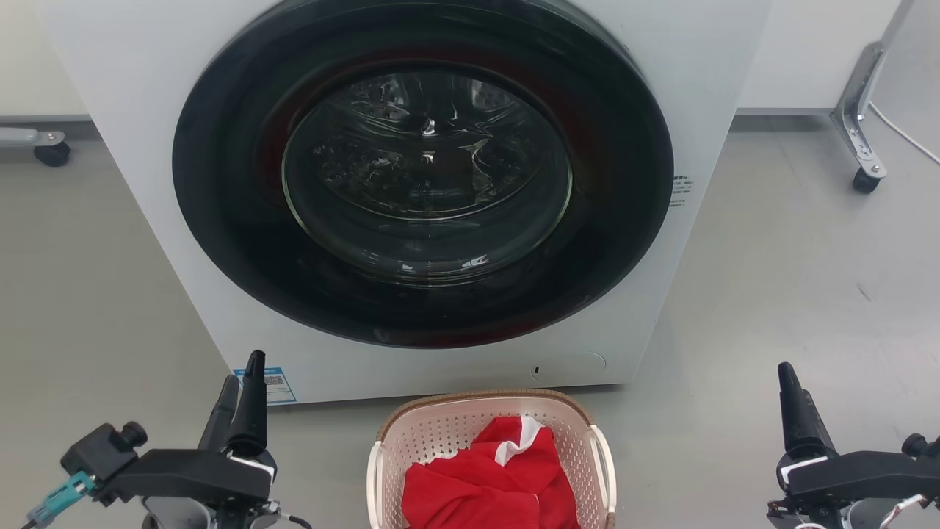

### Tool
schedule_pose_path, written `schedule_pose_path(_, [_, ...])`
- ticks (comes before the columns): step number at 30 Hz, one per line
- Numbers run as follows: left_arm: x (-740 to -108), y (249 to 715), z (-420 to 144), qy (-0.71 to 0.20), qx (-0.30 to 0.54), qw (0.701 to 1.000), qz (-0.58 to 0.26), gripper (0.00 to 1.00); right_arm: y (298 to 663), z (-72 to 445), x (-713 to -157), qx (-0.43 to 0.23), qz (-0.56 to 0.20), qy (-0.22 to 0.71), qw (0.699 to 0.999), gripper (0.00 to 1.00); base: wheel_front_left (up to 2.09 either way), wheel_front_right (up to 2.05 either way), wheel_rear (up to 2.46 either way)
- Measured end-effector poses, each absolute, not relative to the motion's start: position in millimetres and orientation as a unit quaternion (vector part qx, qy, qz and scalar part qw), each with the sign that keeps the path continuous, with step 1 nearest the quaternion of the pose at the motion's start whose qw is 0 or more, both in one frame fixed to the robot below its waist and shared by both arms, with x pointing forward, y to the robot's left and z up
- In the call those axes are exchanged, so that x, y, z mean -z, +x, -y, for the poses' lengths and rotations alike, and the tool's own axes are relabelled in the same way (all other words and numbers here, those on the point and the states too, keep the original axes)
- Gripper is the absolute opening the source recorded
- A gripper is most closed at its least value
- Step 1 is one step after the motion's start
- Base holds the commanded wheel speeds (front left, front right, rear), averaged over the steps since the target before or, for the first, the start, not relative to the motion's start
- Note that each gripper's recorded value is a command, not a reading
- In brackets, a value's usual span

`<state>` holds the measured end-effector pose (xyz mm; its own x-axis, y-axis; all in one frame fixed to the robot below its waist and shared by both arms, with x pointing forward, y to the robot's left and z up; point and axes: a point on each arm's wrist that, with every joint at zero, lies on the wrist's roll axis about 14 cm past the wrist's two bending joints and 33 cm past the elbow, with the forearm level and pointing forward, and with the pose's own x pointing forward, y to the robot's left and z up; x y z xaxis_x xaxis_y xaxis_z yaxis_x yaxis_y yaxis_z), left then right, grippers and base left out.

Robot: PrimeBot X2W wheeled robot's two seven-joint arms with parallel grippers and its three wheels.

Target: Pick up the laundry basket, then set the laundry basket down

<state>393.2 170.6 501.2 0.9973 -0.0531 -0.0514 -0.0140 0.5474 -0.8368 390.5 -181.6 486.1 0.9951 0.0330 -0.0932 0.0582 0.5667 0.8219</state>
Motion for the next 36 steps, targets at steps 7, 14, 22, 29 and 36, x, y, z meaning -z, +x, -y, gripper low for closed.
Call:
schedule_pose_path(7, [-509.3,395.9,-164.0,-0.395,0.028,0.918,-0.03,1.0,394.8,176.3,-491.8,-0.009,-0.048,0.387,0.921,1.0,0.0,0.0,0.0])
schedule_pose_path(14, [-513.7,396.4,-160.3,-0.325,0.037,0.945,-0.021,1.0,394.8,171.5,-492.2,-0.02,-0.047,0.321,0.946,1.0,0.0,0.0,0.0])
schedule_pose_path(22, [-517.3,396.2,-157.8,-0.261,0.042,0.964,-0.008,1.0,398.7,167.2,-499.8,-0.034,-0.031,0.255,0.966,1.0,0.0,0.0,0.0])
schedule_pose_path(29, [-517.6,395.4,-154.9,-0.226,0.043,0.973,-0.001,1.0,397.9,165.2,-499.6,-0.038,-0.026,0.213,0.976,1.0,0.0,0.0,0.0])
schedule_pose_path(36, [-513.9,394.3,-155.6,-0.189,0.038,0.981,0.002,1.0,396.6,159.9,-498.8,-0.049,-0.02,0.168,0.984,1.0,0.0,0.0,0.0])
